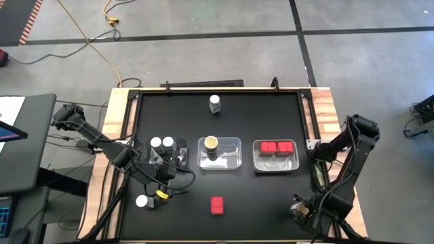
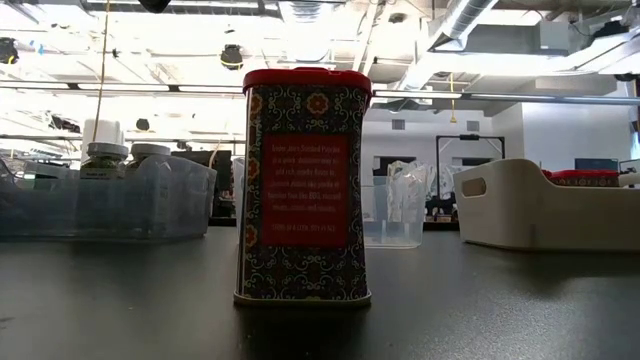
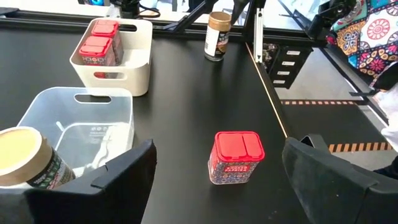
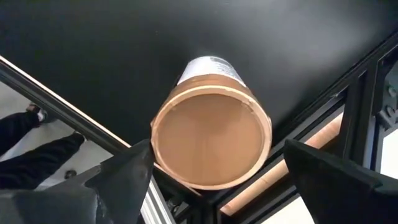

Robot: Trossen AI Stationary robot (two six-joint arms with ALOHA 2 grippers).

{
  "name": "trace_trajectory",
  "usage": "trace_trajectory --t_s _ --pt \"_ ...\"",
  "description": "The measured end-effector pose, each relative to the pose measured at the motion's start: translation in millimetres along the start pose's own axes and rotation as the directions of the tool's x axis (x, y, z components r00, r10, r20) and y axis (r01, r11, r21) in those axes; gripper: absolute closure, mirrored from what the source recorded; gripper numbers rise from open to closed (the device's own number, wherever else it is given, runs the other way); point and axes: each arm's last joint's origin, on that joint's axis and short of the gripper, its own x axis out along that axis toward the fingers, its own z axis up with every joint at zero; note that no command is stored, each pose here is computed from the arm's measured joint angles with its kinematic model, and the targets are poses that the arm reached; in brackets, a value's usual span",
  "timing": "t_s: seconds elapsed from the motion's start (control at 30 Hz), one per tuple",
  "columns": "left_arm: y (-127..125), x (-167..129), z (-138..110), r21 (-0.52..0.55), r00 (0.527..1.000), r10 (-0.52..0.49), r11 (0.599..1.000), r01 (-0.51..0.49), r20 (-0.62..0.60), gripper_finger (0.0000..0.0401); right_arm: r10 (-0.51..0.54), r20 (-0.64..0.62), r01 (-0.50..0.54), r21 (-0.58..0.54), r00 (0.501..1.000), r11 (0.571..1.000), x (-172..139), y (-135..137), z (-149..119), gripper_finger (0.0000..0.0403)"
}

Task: Sort spices by type
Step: Put the gold seasoning bottle into the transparent bin

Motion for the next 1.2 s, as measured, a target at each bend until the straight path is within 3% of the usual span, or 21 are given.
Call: trace_trajectory --t_s 0.77,1.2 --pt "1 0 -1 0.008 1.000 0.005 1.000 -0.005 -0.014 0.0067 -0.020 0.007 0.020 -0.040 1.000 0.999 10 6 -1 0.0021" --pt "1 0 -2 0.009 1.000 0.005 1.000 -0.005 -0.016 0.0067 -0.015 0.007 0.015 -0.041 1.000 0.999 10 7 -1 0.0107"
